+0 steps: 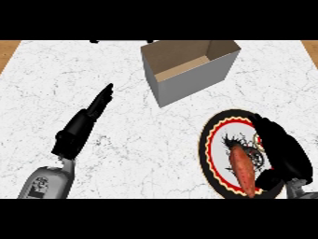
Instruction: Pick the cupcake from the plate and place it in the cardboard box
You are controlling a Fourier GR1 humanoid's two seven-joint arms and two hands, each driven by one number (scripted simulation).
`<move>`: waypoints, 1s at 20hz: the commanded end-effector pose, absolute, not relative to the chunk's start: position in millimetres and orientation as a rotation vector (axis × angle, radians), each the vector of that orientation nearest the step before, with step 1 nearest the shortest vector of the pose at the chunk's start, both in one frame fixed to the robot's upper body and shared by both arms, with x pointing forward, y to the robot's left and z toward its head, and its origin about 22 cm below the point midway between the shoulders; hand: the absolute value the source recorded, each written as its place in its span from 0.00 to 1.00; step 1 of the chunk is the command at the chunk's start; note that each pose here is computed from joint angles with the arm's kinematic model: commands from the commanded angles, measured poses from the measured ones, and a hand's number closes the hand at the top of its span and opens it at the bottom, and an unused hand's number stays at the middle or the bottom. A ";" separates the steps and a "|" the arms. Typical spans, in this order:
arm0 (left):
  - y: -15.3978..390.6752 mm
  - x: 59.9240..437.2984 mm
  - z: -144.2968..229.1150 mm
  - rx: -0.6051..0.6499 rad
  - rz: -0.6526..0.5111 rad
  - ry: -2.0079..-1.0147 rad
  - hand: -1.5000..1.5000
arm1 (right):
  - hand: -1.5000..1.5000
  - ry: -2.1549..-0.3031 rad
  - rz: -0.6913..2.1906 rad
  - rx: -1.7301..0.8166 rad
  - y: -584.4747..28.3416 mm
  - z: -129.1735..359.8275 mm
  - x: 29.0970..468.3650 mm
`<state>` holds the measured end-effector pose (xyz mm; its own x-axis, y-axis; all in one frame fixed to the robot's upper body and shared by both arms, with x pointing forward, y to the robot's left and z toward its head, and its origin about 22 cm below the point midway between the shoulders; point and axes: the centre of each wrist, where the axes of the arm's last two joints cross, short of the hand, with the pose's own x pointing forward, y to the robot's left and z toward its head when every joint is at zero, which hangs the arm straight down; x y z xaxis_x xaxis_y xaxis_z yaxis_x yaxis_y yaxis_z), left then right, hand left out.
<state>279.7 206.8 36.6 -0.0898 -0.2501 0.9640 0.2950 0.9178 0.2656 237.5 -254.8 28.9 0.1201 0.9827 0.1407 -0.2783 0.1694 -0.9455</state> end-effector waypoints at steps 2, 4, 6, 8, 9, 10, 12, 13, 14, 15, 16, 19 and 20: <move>204.6 266.8 43.0 -0.044 -0.437 -1.604 0.50 | 0.00 -0.965 1.151 -0.913 -262.7 32.9 237.9; 204.0 278.9 62.9 -0.029 -0.431 -1.606 0.50 | 0.00 -0.948 1.150 -0.915 -248.5 8.8 228.8; 199.1 281.2 53.3 -0.026 -0.456 -1.602 0.50 | 0.00 -0.940 1.165 -0.910 -254.9 7.5 252.2; 219.6 270.9 38.3 -0.023 -0.450 -1.608 0.50 | 0.00 -0.928 1.158 -0.932 -257.0 10.4 249.0; 215.9 289.1 56.0 -0.028 -0.442 -1.609 0.50 | 0.00 -0.943 1.174 -0.920 -260.1 10.0 259.6; 214.2 286.2 42.1 -0.029 -0.451 -1.604 0.50 | 0.00 -0.941 1.174 -0.906 -249.2 4.1 261.8; 221.3 276.7 47.0 -0.036 -0.447 -1.612 0.50 | 0.00 -0.927 1.177 -0.949 -244.6 -6.3 251.4; 208.3 287.1 41.8 -0.036 -0.450 -1.603 0.50 | 0.00 -0.901 1.195 -0.948 -253.9 -2.2 243.6; 189.7 288.5 41.5 -0.043 -0.442 -1.599 0.50 | 0.00 -0.892 1.191 -0.979 -253.6 -23.9 247.0; 197.9 272.5 43.1 -0.036 -0.458 -1.590 0.50 | 0.00 -0.901 1.189 -0.987 -277.3 12.8 263.9; 211.8 279.9 44.9 -0.039 -0.446 -1.598 0.50 | 0.00 -0.889 1.188 -0.994 -259.8 -29.5 250.9; 216.1 294.4 51.3 -0.025 -0.446 -1.607 0.50 | 0.00 -0.901 1.196 -0.970 -270.1 -24.0 250.6; 207.7 292.3 47.6 -0.026 -0.444 -1.587 0.50 | 1.00 -0.895 1.175 -0.939 -263.4 -10.5 255.5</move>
